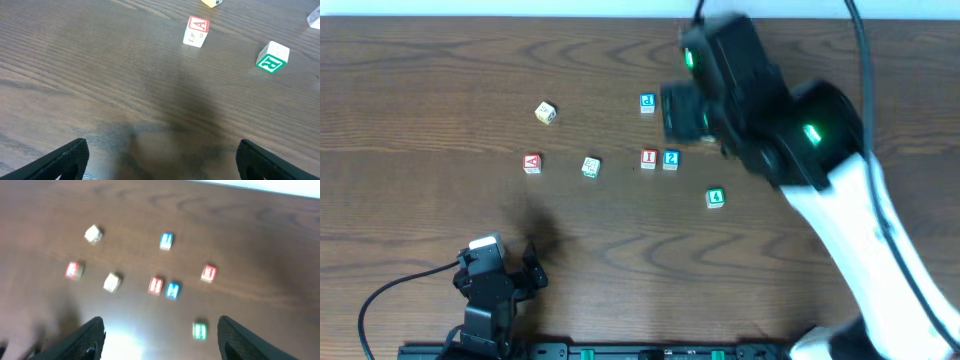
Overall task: Spell out Ai2
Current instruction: 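Release the 2 block and retract right gripper toward front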
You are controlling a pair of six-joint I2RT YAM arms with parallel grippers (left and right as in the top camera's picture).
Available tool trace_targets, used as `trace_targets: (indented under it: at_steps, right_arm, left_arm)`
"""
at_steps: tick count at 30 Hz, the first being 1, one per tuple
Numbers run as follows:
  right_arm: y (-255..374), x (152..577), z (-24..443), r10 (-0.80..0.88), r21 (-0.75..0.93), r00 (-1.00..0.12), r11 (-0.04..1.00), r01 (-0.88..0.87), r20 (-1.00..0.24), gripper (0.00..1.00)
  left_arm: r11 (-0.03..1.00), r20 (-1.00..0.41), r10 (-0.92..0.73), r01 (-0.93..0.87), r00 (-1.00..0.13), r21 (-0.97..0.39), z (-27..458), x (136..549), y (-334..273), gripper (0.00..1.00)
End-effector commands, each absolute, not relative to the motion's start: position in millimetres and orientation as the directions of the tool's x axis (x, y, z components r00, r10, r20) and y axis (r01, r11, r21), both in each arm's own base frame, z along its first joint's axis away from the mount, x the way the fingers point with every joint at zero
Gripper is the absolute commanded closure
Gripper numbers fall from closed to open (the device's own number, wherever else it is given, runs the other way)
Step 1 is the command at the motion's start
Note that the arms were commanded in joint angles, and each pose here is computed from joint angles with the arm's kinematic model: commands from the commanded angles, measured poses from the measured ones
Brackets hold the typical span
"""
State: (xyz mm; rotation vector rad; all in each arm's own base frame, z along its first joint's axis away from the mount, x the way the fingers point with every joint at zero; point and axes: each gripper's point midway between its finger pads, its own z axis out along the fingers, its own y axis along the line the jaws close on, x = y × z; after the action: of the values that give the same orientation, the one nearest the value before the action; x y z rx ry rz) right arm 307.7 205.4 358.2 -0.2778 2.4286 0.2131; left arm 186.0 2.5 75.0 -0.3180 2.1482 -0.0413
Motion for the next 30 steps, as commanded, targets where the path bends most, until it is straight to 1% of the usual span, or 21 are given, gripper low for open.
trace_targets:
  at_steps: [1, 4, 8, 9, 11, 14, 19, 20, 21, 23, 24, 28, 30]
  right_arm:
    - [196, 268, 368, -0.212, 0.050, -0.726, 0.946, -0.321, -0.654, 0.28]
    - [186, 240, 353, -0.222, 0.053, -0.737, 0.943, -0.330, -0.638, 0.29]
    - [169, 215, 313, -0.209, 0.062, -0.773, 0.950, -0.305, -0.599, 0.26]
    - [168, 207, 301, -0.206, 0.083, -0.786, 0.947, -0.310, -0.582, 0.22]
    - [170, 194, 287, -0.198, 0.134, -0.809, 0.937, -0.322, -0.553, 0.02]
    - [172, 181, 276, -0.210, 0.180, -0.828, 0.921, -0.346, -0.520, 0.01]
    - [178, 175, 273, -0.221, 0.215, -0.840, 0.906, -0.365, -0.495, 0.01]
    - [179, 174, 273, -0.221, 0.218, -0.841, 0.905, -0.366, -0.494, 0.01]
    - [179, 174, 273, -0.222, 0.219, -0.841, 0.904, -0.367, -0.493, 0.01]
    - [179, 174, 273, -0.221, 0.220, -0.841, 0.904, -0.367, -0.494, 0.01]
    - [179, 174, 273, -0.221, 0.220, -0.841, 0.904, -0.367, -0.493, 0.01]
    - [180, 175, 274, -0.219, 0.223, -0.839, 0.903, -0.368, -0.497, 0.01]
    - [182, 176, 275, -0.216, 0.226, -0.836, 0.901, -0.370, -0.504, 0.01]
  left_arm:
    - [0.962, -0.806, -0.253, -0.224, -0.535, -0.153, 71, 185, 4, 0.05]
    - [0.962, -0.806, -0.253, -0.224, -0.535, -0.153, 71, 185, 4, 0.05]
    - [0.962, -0.806, -0.253, -0.224, -0.535, -0.153, 71, 185, 4, 0.05]
    - [0.962, -0.806, -0.253, -0.224, -0.535, -0.153, 71, 185, 4, 0.05]
    - [0.962, -0.806, -0.253, -0.224, -0.535, -0.153, 71, 185, 4, 0.05]
    - [0.962, -0.806, -0.253, -0.224, -0.535, -0.153, 71, 185, 4, 0.05]
    - [0.961, -0.819, -0.256, -0.224, -0.514, -0.160, 76, 188, 4, 0.05]
    - [0.956, -0.815, -0.284, -0.212, -0.505, -0.202, 79, 191, -1, 0.05]
    - [0.941, -0.795, -0.338, -0.186, -0.504, -0.282, 81, 192, -13, 0.05]
    - [0.905, -0.739, -0.410, -0.136, -0.534, -0.404, 81, 191, -34, 0.05]
    - [0.889, -0.723, -0.433, -0.123, -0.538, -0.441, 83, 192, -39, 0.05]
    - [0.781, -0.585, -0.531, -0.087, -0.613, -0.618, 85, 184, -71, 0.05]
    - [0.724, -0.536, -0.569, -0.071, -0.624, -0.686, 93, 184, -81, 0.05]
